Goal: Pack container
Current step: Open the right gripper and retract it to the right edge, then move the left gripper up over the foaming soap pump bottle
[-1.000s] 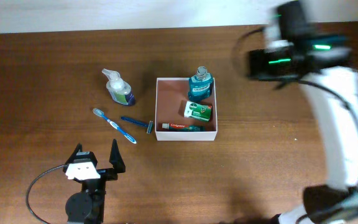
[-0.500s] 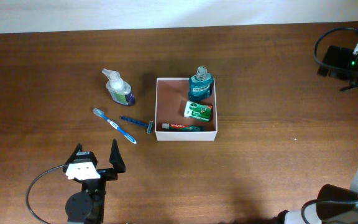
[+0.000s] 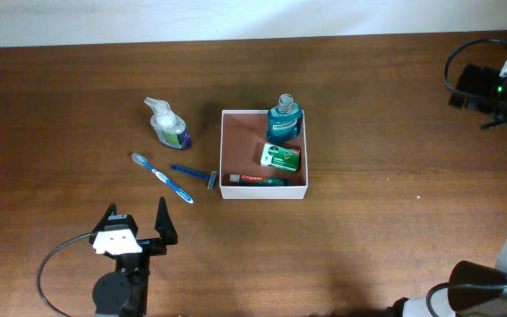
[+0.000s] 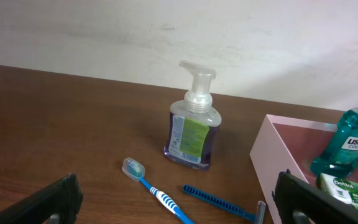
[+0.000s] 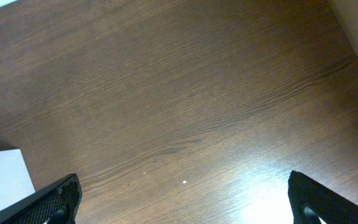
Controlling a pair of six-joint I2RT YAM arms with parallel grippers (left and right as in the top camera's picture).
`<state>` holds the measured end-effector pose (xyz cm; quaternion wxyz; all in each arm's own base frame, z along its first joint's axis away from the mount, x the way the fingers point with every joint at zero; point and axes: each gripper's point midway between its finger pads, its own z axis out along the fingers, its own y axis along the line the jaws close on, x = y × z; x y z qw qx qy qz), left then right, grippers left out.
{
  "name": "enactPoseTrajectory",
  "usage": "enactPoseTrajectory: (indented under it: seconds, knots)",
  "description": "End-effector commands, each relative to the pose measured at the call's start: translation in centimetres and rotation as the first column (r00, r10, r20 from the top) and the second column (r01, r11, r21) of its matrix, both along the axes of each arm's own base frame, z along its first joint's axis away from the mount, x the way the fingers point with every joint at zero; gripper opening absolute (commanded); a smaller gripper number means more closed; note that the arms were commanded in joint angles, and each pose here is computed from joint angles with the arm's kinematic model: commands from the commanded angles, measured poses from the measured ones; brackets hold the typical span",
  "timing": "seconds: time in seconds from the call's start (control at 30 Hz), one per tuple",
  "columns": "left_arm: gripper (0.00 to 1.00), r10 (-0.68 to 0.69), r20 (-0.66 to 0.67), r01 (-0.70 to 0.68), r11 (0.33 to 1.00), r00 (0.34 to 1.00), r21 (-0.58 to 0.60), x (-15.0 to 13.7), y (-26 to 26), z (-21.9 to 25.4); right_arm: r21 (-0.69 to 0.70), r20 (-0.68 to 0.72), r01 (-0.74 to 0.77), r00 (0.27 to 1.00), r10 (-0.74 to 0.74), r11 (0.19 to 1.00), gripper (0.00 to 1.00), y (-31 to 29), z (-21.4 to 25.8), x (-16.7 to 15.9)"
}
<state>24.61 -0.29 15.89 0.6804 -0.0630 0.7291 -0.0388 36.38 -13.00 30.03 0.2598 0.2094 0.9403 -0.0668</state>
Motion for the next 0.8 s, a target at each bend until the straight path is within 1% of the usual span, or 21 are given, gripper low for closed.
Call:
enactPoseTrajectory:
  seconds: [0.0,0.67,0.77]
  knots:
    - [0.99,-0.012,-0.002,0.012,1.0,1.0,0.015,0.0,-0.2,-0.1,0.01,0.005,0.011,1.0,-0.011,1.0,0.99,-0.1,0.0,0.2]
    - [0.99,-0.012,0.011,0.012,1.0,1.0,0.014,0.0,-0.2,0.2,0.01,0.005,0.011,1.0,-0.011,1.0,0.99,-0.1,0.0,0.2]
    - [0.99,0.066,0.083,-0.068,0.998,0.994,0.018,0.0,1.1,2.0,0.01,0.005,0.011,1.0,-0.011,1.0,0.99,-0.1,0.0,0.2]
